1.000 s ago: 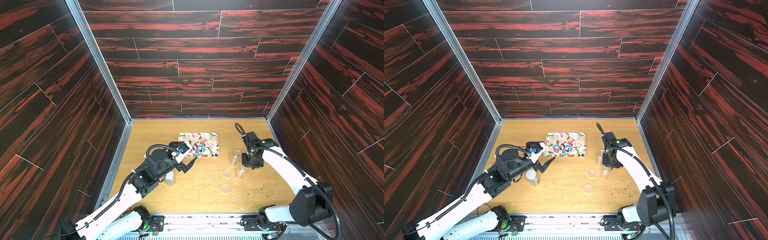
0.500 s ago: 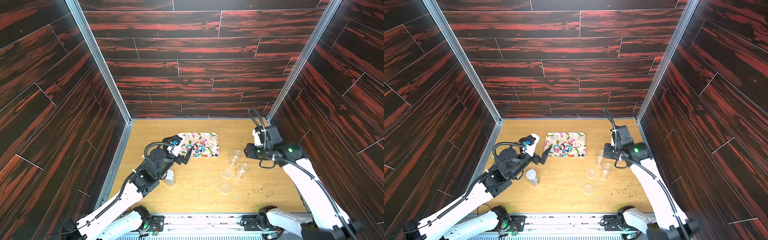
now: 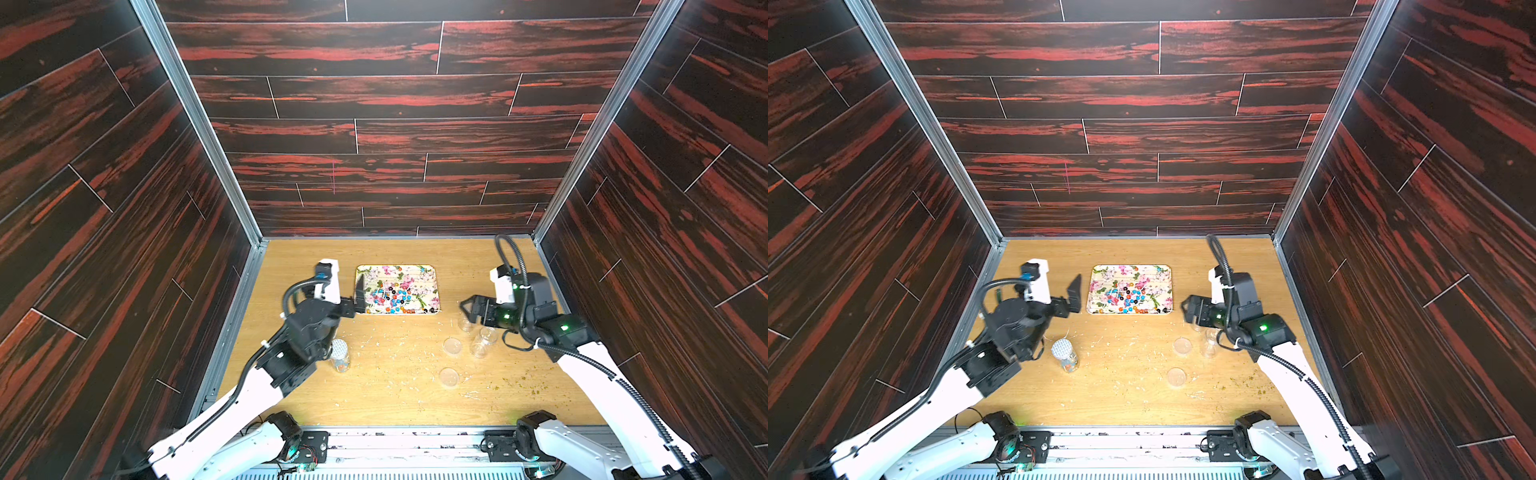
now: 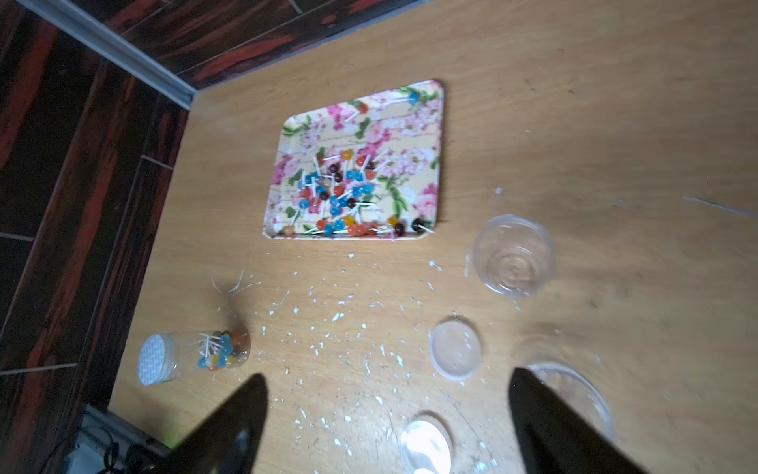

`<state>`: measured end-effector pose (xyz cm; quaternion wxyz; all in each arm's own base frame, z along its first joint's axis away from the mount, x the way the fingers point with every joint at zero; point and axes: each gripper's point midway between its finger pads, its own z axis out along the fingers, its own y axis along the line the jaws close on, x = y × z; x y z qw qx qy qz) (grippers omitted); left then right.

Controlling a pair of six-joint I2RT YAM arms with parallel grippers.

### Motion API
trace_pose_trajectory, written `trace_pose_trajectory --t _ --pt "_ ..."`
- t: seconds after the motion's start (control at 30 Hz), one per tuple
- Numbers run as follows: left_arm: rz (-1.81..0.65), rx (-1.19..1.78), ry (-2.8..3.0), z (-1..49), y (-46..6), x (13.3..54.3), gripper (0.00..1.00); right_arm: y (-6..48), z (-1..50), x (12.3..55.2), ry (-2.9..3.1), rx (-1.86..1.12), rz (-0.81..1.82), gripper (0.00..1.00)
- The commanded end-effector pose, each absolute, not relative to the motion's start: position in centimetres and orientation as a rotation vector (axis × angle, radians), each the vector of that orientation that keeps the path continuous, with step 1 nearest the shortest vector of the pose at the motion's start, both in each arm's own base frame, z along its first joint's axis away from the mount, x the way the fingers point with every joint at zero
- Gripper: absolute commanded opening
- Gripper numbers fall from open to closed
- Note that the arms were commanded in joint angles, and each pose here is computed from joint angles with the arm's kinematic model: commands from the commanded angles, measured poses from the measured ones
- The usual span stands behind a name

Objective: Pour the candies out of the jar
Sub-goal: Pick up the jar from the center of the board.

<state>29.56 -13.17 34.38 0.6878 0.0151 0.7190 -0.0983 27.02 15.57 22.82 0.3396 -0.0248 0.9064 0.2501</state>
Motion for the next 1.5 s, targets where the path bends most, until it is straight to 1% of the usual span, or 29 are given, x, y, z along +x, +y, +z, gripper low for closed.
trace_pose_trajectory --t 0.0,0.23,0.4,0.6,0.7,0.83,1.1,1.27,1.47 --pt "-0.211 -0.1 1.598 34.3 -10.2 28.0 1.0 19.3 24.5 27.0 2.231 -0.222 0.738 0.99" --pt "-0.16 -0.15 1.738 31.1 -7.5 26.8 1.0 26.3 22.9 25.1 2.166 -0.499 0.725 0.99" --pt "-0.169 -0.303 1.806 29.1 -4.3 26.1 1.0 32.8 21.2 22.8 2.069 -0.721 0.704 0.98" --pt "-0.189 -0.417 1.81 27.5 -2.4 24.8 1.0 40.9 17.7 20.1 1.999 -0.934 0.719 0.97" --pt "-0.184 -0.472 1.833 26.7 -1.6 24.3 1.0 43.9 16.6 18.9 1.949 -0.987 0.747 0.96" --pt "-0.21 -0.497 1.846 26.7 -1.3 24.1 1.0 46.1 15.8 18.4 1.909 -0.983 0.797 0.95" --pt "-0.34 -0.55 1.983 24.8 -1.9 26.0 1.0 49.1 14.3 18.4 1.866 -0.996 0.814 0.95" --pt "-0.324 -0.589 1.96 25.0 -0.9 25.6 1.0 50.8 13.2 18.0 1.858 -1.04 0.806 0.95" --pt "-0.365 -0.607 1.957 24.3 -1.1 25.4 1.0 51.5 11.7 18.6 1.884 -1.044 0.757 0.93"
